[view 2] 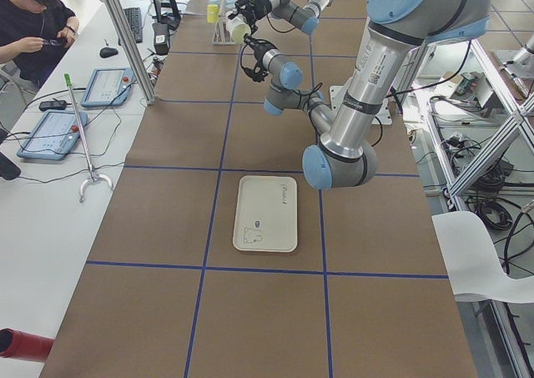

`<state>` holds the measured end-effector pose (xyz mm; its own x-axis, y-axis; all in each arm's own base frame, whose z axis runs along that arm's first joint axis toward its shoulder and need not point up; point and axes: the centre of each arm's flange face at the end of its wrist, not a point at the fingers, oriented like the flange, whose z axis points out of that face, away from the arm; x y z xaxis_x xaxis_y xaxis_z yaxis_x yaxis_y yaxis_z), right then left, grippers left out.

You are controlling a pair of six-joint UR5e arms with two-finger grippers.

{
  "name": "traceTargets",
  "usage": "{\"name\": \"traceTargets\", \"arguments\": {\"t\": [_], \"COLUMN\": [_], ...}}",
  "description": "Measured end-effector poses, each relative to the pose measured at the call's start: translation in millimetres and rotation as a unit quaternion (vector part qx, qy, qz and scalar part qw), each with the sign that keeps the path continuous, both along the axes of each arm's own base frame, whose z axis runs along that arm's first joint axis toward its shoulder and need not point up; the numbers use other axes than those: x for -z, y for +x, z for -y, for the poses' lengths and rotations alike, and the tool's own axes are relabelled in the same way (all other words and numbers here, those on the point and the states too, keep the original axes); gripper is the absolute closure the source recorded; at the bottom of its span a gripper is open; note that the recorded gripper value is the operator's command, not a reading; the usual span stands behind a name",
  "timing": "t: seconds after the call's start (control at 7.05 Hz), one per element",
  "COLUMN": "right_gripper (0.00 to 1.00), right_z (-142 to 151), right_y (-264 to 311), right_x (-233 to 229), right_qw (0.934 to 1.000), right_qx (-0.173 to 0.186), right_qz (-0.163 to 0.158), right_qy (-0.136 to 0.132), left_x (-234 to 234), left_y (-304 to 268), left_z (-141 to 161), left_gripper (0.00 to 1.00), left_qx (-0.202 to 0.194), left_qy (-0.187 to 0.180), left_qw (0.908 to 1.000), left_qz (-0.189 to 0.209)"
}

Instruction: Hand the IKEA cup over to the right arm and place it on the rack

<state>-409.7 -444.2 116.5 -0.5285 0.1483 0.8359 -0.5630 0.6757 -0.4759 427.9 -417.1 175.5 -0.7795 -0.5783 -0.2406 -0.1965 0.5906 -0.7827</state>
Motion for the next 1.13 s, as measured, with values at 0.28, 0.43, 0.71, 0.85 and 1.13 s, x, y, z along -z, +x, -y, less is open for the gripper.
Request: {"name": "traceTargets", "arguments": {"t": [0.28, 0.43, 0.71, 0.85, 1.13], "right_gripper": [1.0, 1.0, 1.0, 1.0, 1.0], "right_z": [0.2, 1.2, 3.5, 4.7, 8.6], "right_y": [0.0, 1.4, 4.9, 5.8, 10.0], "right_x": [-0.3, 0.4, 2.8, 2.9, 2.9], "right_qw": [1.0, 0.9998, 0.9996, 0.9996, 0.9996], "right_qx": [0.002, 0.003, 0.002, 0.001, -0.003], "right_qz": [0.006, 0.015, 0.024, 0.025, 0.026], "right_qy": [-0.006, -0.012, -0.013, -0.012, -0.012], "left_x": [-0.4, -0.9, -0.5, -1.0, -1.4], "left_y": [1.2, 2.1, 0.3, -0.7, -2.3], "left_z": [-2.0, -3.4, -4.4, -4.9, -5.7], "left_gripper": [0.01, 0.0, 0.0, 0.0, 0.0], "left_qx": [-0.001, 0.003, 0.026, 0.03, 0.033], "left_qy": [0.001, 0.006, 0.027, 0.031, 0.033], "left_qw": [1.0, 1.0, 0.999, 0.9987, 0.9985], "left_qz": [0.0, 0.006, 0.024, 0.027, 0.028]}}
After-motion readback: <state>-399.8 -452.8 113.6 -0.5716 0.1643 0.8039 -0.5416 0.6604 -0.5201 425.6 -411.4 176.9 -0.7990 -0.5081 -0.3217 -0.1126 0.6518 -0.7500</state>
